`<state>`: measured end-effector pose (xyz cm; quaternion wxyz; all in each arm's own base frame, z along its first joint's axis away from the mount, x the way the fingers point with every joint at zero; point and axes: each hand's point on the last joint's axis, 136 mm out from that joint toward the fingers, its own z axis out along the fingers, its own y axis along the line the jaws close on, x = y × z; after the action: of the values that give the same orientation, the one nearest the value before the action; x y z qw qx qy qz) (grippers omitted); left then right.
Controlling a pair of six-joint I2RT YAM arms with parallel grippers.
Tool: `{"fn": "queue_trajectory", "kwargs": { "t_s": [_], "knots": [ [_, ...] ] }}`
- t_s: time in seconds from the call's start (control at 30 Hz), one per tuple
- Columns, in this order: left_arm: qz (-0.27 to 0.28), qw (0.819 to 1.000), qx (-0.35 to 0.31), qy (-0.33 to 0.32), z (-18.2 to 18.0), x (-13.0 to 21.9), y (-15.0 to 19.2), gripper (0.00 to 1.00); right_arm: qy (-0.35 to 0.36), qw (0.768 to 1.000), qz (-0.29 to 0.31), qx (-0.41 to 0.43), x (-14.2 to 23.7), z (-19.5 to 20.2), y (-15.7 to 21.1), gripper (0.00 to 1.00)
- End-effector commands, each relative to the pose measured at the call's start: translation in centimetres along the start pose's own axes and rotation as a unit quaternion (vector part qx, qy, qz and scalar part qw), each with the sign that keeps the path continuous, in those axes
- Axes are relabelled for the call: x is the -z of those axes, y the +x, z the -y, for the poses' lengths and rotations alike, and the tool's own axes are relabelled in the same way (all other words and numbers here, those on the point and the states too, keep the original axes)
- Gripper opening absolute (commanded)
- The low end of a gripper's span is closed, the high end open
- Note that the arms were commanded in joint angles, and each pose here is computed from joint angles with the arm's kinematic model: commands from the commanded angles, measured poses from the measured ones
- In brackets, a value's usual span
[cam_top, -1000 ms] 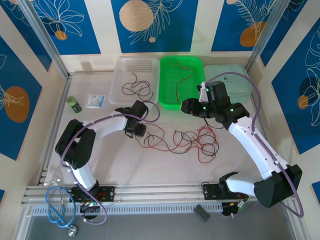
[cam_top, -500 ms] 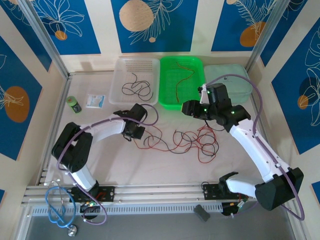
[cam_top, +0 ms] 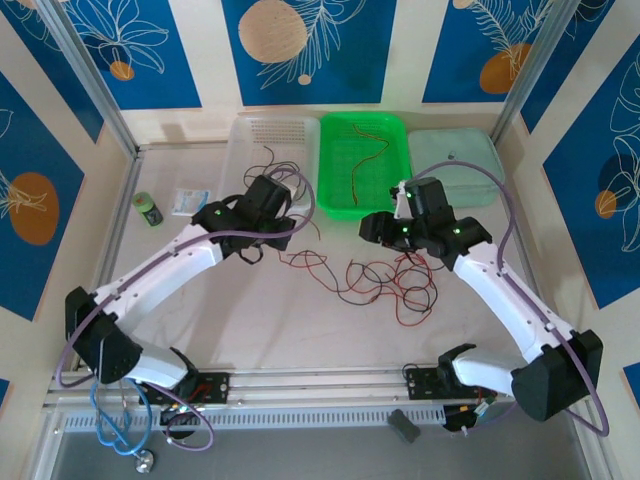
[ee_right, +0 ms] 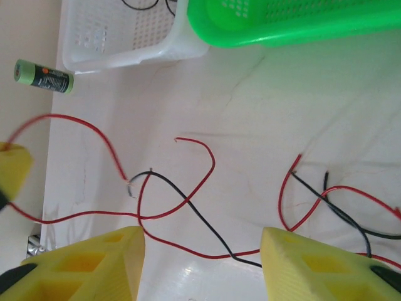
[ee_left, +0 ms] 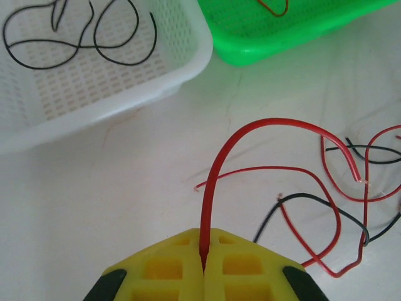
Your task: Untangle the cables
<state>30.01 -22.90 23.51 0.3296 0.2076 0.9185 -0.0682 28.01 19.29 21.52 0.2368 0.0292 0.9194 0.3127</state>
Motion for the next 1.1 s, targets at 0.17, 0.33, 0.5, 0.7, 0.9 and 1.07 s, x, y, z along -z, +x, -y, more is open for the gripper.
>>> {"fn": "queue_trajectory", "kwargs": {
  "t_s": [0.17,0.33,0.5,0.7,0.9,1.07],
  "knots": [
    [0.02,0.999,-0.014,-0.021,-1.0,3.3,-1.4,0.0,-0.013,0.996,-0.092,-0.016,-5.1,-1.2,4.8,0.5],
    [0.05,0.998,-0.017,-0.024,-1.2,4.8,-3.3,0.0,0.006,0.991,-0.133,-0.005,-8.1,-0.5,7.9,0.5],
    [0.073,0.997,-0.022,-0.029,-1.4,6.1,-4.7,0.0,0.032,0.987,-0.156,-0.001,-10.0,1.2,9.7,0.49],
    [0.097,0.994,-0.027,-0.038,-1.8,7.9,-6.3,0.0,0.06,0.979,-0.194,-0.013,-13.0,3.1,12.0,0.46],
    [0.131,0.99,-0.033,-0.048,-2.6,11.3,-7.9,0.0,0.099,0.967,-0.234,-0.025,-16.0,4.9,14.5,0.28],
    [0.155,0.984,-0.04,-0.071,-3.9,14.2,-9.0,0.0,0.154,0.959,-0.239,-0.025,-16.0,7.3,15.3,0.06]
  ]
}}
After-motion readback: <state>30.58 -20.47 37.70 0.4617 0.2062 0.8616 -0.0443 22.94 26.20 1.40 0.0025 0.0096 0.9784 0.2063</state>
